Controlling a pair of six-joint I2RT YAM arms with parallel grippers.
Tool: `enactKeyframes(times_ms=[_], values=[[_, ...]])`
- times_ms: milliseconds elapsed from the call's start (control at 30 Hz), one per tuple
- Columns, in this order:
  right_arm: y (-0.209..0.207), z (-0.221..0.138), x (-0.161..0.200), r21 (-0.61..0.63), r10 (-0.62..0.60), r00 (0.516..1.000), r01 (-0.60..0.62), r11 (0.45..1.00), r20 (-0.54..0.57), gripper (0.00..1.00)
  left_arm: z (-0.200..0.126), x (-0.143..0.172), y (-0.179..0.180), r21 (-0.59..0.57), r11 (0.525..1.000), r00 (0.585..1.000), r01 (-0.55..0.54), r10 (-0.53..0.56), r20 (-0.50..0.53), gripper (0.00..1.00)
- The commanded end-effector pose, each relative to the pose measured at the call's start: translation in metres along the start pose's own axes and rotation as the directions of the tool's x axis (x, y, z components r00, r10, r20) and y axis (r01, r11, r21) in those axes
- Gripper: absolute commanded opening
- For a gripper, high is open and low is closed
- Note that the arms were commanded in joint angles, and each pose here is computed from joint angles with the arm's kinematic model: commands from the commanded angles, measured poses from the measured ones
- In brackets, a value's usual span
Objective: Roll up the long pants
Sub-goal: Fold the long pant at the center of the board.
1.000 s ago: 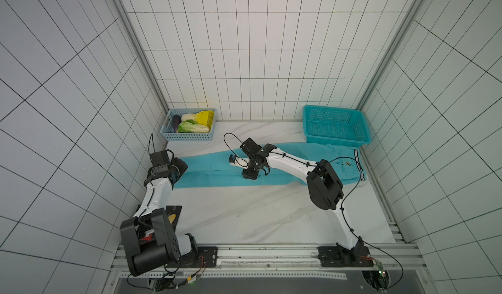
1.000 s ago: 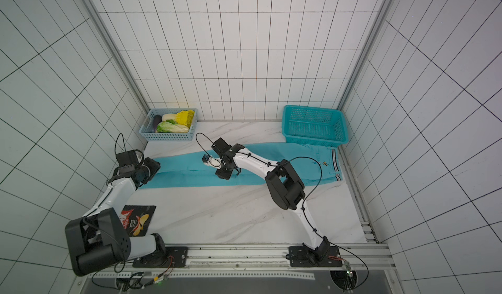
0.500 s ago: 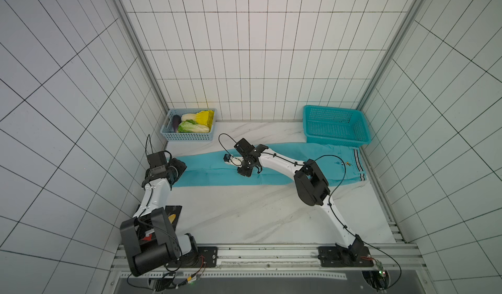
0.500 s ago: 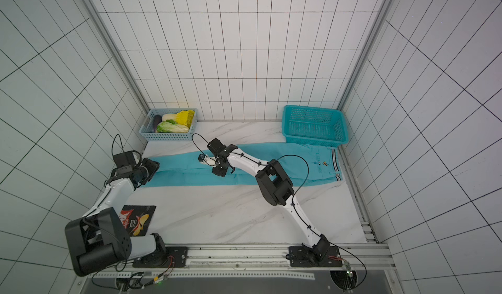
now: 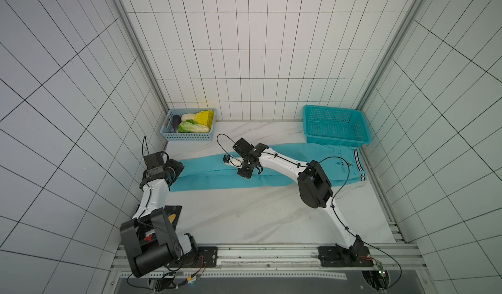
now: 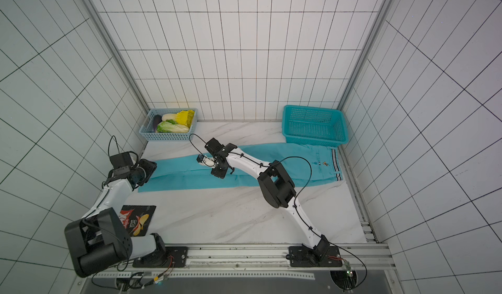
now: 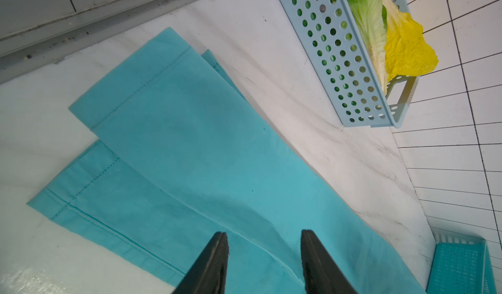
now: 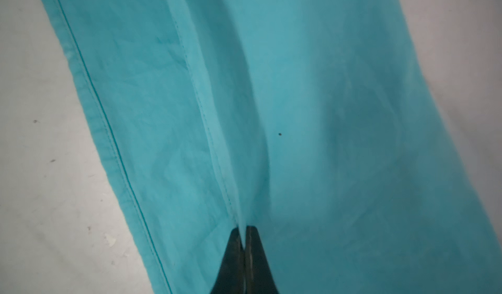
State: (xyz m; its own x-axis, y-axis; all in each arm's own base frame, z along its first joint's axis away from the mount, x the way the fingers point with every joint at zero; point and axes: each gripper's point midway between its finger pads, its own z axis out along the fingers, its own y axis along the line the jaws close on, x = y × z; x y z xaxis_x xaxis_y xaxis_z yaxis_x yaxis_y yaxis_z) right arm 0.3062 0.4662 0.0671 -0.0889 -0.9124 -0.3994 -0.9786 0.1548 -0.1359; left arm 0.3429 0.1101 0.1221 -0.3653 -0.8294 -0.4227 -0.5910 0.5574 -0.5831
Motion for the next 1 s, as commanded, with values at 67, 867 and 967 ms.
enactKeyframes(times_ms=[67,867,967], values=[[0.027,-0.016,0.004,0.014,0.026,0.998,-0.025,1.0,-0.05,0.0,-0.006,-0.01,0.002,-0.021,1.0,0.999,0.001,-0.001,0.041,0.51],[0.038,-0.096,0.004,-0.192,0.282,0.948,-0.252,0.948,0.148,0.57,0.02,-0.002,0.052,-0.208,0.978,0.999,0.029,-0.033,-0.017,0.9],[-0.006,-0.132,0.015,-0.208,0.478,0.852,-0.439,0.874,0.213,0.59,0.023,-0.013,0.057,-0.264,0.964,0.999,-0.017,0.009,-0.033,0.98]])
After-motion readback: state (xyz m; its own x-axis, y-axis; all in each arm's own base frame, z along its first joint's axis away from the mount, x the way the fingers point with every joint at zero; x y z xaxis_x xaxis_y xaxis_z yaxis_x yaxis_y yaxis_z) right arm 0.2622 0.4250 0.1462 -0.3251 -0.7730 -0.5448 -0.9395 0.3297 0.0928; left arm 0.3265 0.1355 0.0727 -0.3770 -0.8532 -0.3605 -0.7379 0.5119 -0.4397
